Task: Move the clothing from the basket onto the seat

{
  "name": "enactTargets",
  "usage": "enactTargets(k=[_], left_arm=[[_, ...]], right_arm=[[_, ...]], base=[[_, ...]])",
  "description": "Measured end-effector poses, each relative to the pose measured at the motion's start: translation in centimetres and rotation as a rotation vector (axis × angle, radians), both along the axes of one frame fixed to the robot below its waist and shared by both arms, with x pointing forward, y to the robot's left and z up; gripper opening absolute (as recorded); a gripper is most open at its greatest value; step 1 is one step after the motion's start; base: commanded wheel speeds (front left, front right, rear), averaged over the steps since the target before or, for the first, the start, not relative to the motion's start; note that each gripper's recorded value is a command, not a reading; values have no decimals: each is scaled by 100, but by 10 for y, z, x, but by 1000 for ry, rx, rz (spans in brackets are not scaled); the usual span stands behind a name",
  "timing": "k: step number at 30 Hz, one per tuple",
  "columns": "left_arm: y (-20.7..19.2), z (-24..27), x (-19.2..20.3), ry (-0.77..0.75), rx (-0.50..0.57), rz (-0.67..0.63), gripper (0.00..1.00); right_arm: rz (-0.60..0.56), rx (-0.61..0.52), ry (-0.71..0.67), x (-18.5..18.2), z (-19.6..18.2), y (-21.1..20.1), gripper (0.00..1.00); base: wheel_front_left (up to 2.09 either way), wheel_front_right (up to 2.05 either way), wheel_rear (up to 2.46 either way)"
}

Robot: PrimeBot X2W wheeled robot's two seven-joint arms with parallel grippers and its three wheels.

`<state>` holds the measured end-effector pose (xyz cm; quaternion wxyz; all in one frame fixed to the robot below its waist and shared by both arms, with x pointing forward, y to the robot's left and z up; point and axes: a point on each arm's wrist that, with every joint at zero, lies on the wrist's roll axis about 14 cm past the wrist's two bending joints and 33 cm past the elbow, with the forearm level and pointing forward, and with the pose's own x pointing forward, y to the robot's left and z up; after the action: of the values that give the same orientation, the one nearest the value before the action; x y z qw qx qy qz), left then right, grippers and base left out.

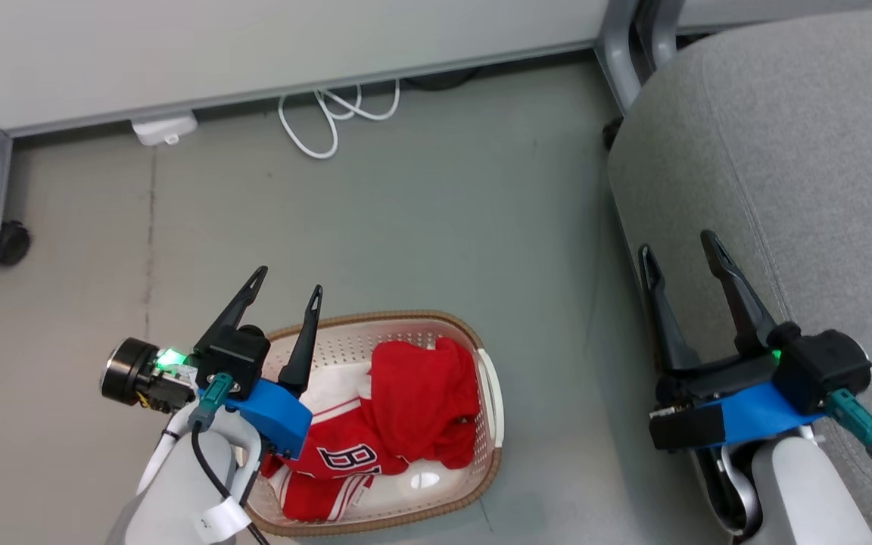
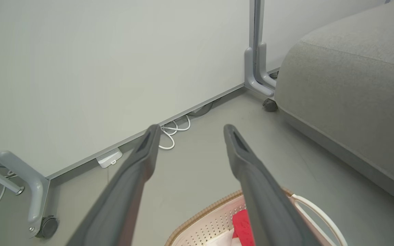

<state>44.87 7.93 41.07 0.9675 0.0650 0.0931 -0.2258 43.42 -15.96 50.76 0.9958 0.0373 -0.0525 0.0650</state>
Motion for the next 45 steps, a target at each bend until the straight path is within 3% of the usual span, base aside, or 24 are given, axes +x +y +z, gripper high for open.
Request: enactTargets(k=[15, 22, 32, 45], left_arm=[[-32, -162, -1, 337, 278, -370, 100], [-26, -229, -31, 516, 428, -514, 100], [-6, -292, -75, 752, 615, -643, 100], [12, -339, -89, 918, 721, -692, 100]], right_arm=[[-78, -36, 96, 46, -55, -34, 100], [-76, -54, 131, 62, -80, -37, 100], [-92, -74, 176, 71, -107, -47, 100], [-116, -89, 220, 77, -138, -58, 100]], base=[[0, 0, 0], [0, 0, 0], [0, 0, 0], [0, 0, 0]])
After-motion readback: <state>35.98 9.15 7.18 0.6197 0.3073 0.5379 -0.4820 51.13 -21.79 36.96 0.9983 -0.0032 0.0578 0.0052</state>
